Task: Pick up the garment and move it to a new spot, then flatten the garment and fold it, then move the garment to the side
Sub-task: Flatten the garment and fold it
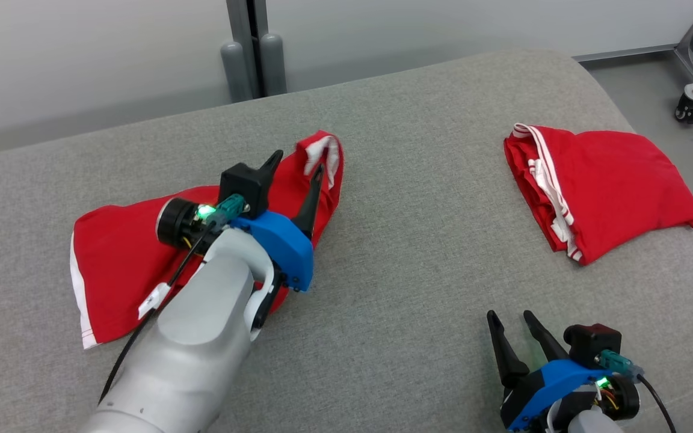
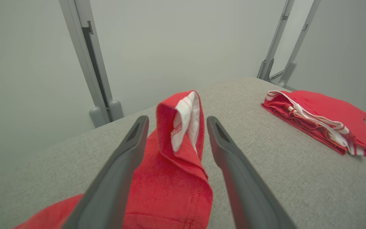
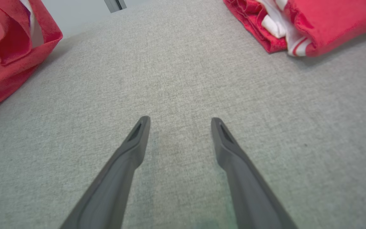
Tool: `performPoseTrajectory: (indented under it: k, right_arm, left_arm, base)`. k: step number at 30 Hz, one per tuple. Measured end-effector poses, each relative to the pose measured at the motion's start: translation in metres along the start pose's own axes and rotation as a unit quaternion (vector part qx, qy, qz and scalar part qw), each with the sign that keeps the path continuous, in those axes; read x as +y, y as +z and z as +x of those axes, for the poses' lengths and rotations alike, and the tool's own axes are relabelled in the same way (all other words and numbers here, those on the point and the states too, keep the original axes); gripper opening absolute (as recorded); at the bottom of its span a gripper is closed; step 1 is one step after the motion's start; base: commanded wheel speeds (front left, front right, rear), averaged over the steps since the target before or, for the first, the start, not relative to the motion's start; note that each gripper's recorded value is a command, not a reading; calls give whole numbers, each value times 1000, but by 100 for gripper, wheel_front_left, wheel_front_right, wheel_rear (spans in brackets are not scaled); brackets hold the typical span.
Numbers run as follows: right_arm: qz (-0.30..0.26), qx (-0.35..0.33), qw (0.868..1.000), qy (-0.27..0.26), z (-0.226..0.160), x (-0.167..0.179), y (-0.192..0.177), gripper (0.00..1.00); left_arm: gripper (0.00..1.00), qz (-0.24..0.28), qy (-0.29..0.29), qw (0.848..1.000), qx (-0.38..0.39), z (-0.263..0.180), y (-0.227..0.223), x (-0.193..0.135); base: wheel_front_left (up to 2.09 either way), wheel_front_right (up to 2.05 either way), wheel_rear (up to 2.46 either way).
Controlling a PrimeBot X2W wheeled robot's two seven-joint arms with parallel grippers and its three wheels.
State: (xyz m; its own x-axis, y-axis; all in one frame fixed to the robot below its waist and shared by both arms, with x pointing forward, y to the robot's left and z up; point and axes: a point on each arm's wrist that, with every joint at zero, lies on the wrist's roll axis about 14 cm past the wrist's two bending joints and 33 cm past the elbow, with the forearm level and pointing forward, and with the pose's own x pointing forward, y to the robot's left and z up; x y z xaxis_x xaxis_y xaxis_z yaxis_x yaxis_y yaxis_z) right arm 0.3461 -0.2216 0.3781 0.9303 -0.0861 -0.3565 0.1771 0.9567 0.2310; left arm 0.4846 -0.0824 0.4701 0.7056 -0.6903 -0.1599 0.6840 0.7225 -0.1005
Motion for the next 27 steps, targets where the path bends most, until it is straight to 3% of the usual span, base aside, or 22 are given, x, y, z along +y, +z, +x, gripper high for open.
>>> performPoseTrajectory:
  k: [12, 19, 27]
  right_arm:
    - [-11, 3, 999, 36, 17, 25, 1, 100]
    - [-16, 5, 998, 58, 24, 41, 0, 100]
    - [-24, 6, 998, 61, 24, 41, 0, 100]
  left_arm:
    - [100, -80, 31, 996, 35, -46, -54, -16]
    - [100, -141, 122, 980, 69, -89, -97, 1]
    - [100, -158, 159, 972, 69, -103, -106, 11]
  base:
    - [0, 0, 0]
    - [0, 0, 0]
    - [0, 0, 0]
